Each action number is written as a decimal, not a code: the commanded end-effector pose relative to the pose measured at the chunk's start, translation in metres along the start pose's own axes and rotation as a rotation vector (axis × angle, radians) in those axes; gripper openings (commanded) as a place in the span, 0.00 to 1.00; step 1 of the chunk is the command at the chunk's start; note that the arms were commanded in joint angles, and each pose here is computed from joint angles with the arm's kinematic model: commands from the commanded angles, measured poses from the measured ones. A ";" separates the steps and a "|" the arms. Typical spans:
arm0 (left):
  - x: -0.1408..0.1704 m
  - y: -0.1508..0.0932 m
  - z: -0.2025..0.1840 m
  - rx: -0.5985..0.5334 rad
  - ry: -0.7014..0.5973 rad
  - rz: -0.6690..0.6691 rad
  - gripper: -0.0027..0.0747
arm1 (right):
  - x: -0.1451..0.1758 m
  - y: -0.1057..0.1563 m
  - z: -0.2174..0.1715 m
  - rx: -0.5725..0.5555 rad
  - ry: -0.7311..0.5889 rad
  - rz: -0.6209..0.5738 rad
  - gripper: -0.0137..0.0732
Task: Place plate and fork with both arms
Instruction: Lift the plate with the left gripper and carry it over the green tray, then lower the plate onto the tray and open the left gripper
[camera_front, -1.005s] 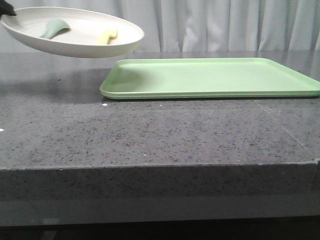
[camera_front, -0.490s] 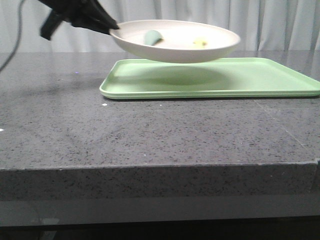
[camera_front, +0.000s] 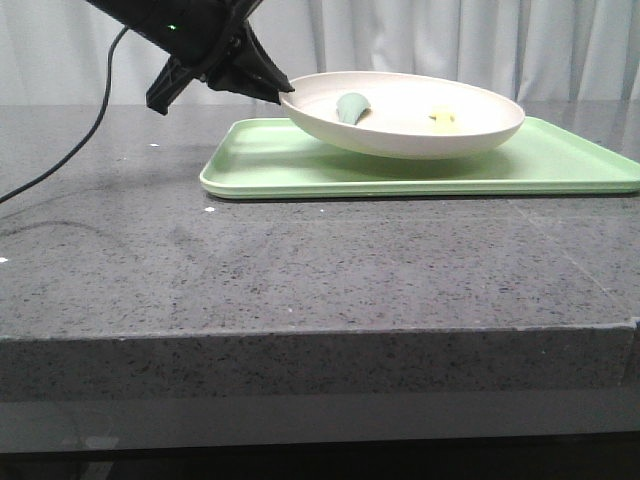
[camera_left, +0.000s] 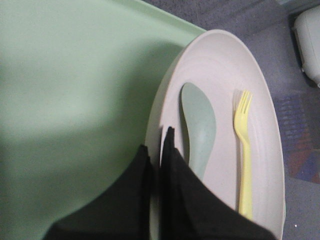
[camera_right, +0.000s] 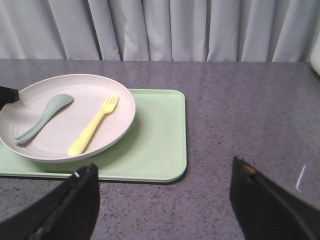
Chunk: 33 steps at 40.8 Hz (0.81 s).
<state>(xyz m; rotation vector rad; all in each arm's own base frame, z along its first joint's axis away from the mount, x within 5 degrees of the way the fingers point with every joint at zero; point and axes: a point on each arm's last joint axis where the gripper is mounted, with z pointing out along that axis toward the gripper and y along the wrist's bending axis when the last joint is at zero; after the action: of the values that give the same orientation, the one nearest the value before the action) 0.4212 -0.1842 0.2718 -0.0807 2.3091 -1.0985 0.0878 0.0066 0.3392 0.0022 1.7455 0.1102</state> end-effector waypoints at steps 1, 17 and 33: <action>-0.014 -0.030 -0.018 0.089 -0.094 -0.042 0.01 | -0.017 0.001 -0.002 0.000 -0.096 -0.005 0.81; -0.010 -0.023 -0.008 0.081 -0.067 -0.059 0.01 | -0.017 0.001 -0.002 0.000 -0.096 -0.005 0.81; -0.003 -0.030 -0.004 0.084 -0.044 -0.034 0.01 | -0.017 0.001 -0.002 0.000 -0.096 -0.005 0.81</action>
<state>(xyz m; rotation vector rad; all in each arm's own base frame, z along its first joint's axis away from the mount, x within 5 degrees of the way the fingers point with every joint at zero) 0.4243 -0.1939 0.2542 -0.1050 2.3410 -1.1138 0.0877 0.0066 0.3390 0.0021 1.7475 0.1103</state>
